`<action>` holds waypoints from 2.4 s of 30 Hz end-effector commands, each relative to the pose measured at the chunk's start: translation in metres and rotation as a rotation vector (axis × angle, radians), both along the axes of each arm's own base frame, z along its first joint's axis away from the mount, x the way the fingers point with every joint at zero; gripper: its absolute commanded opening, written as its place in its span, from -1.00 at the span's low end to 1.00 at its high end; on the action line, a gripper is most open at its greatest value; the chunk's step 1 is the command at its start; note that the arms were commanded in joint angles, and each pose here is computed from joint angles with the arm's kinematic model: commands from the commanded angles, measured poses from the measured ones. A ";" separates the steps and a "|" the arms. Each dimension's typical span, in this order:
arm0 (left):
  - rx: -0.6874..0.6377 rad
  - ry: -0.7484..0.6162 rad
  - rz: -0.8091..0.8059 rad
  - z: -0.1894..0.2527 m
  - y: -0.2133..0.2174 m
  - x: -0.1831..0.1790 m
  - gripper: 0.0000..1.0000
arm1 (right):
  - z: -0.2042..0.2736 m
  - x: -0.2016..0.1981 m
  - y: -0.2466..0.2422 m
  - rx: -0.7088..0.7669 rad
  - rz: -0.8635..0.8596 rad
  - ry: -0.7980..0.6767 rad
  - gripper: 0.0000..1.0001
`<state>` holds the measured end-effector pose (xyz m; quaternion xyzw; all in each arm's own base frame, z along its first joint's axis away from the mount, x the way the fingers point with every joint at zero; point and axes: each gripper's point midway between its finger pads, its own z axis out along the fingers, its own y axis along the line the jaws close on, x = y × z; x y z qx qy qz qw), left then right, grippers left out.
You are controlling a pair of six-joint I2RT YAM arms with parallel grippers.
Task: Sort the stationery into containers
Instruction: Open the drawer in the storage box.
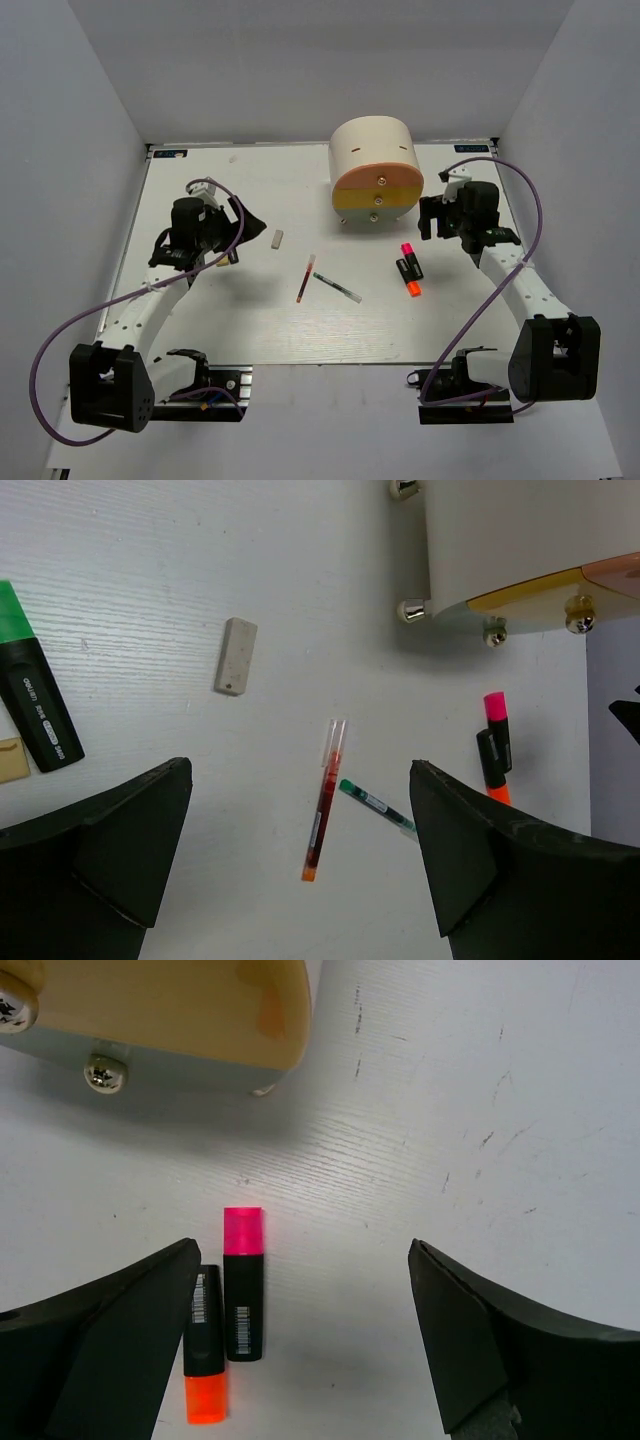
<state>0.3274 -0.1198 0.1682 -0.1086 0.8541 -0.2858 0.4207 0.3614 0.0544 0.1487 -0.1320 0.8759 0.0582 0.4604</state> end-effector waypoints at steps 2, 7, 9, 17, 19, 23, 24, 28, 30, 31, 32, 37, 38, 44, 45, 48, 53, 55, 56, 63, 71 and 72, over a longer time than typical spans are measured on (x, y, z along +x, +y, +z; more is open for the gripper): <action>-0.035 -0.037 -0.025 0.012 -0.006 -0.004 0.99 | 0.021 0.005 0.009 0.011 0.068 -0.038 0.81; -0.035 -0.016 -0.012 0.006 -0.004 -0.006 0.99 | 0.010 -0.018 0.030 -0.033 0.330 0.052 0.81; -0.034 -0.007 -0.012 0.002 -0.004 -0.008 0.99 | 0.005 -0.018 0.031 -0.044 0.347 0.075 0.81; -0.034 0.014 0.001 -0.005 -0.002 -0.012 0.12 | 0.008 -0.015 0.022 -0.092 0.336 0.086 0.81; -0.033 0.035 0.013 -0.011 -0.001 -0.014 -0.25 | 0.007 -0.018 0.029 -0.069 0.373 0.094 0.81; -0.024 0.088 0.057 -0.023 0.005 -0.019 0.03 | 0.007 -0.024 0.041 0.012 0.402 0.109 0.52; -0.022 0.102 0.058 -0.025 0.005 -0.021 0.25 | 0.013 -0.029 0.052 0.053 0.462 0.108 0.23; -0.010 0.114 0.090 -0.026 0.010 -0.021 0.75 | 0.040 -0.037 0.083 0.243 0.527 0.088 -0.52; -0.005 0.113 0.098 -0.026 0.012 -0.020 0.81 | 0.052 -0.041 0.095 0.342 0.534 0.093 -0.26; 0.000 0.112 0.106 -0.027 0.013 -0.019 0.82 | 0.060 -0.040 0.100 0.369 0.554 0.060 -0.15; 0.000 0.112 0.106 -0.027 0.013 -0.019 0.82 | 0.065 -0.040 0.103 0.392 0.561 0.042 0.02; -0.005 0.113 0.098 -0.027 0.012 -0.018 0.82 | 0.087 -0.025 0.115 0.615 0.437 0.071 0.23; -0.005 0.111 0.098 -0.028 0.011 -0.016 0.82 | 0.092 -0.019 0.117 0.636 0.428 0.050 0.24; -0.009 0.123 0.089 -0.030 0.009 -0.015 0.84 | 0.096 0.011 0.129 0.836 0.275 0.129 0.24; -0.009 0.123 0.089 -0.030 0.009 -0.015 0.84 | 0.096 0.016 0.131 0.857 0.258 0.139 0.24; -0.011 0.114 0.089 -0.028 0.009 -0.013 0.84 | 0.093 0.031 0.134 0.895 0.196 0.160 0.24; -0.015 0.115 0.081 -0.029 0.007 -0.012 0.84 | 0.099 0.056 0.139 0.929 0.155 0.145 0.24; -0.014 0.124 0.081 -0.031 0.008 -0.013 0.84 | 0.099 0.063 0.141 0.939 0.138 0.147 0.24; -0.014 0.124 0.081 -0.031 0.008 -0.014 0.84 | 0.104 0.065 0.141 0.943 0.142 0.139 0.20; -0.007 0.132 0.089 -0.035 0.009 -0.015 0.84 | 0.100 0.078 0.139 1.002 0.040 0.157 0.07; -0.023 0.141 0.079 -0.040 0.005 -0.009 0.84 | 0.091 0.078 0.139 1.015 0.005 0.172 -0.29; -0.029 0.141 0.070 -0.041 0.003 -0.008 0.84 | 0.091 0.078 0.138 1.012 0.007 0.170 -0.40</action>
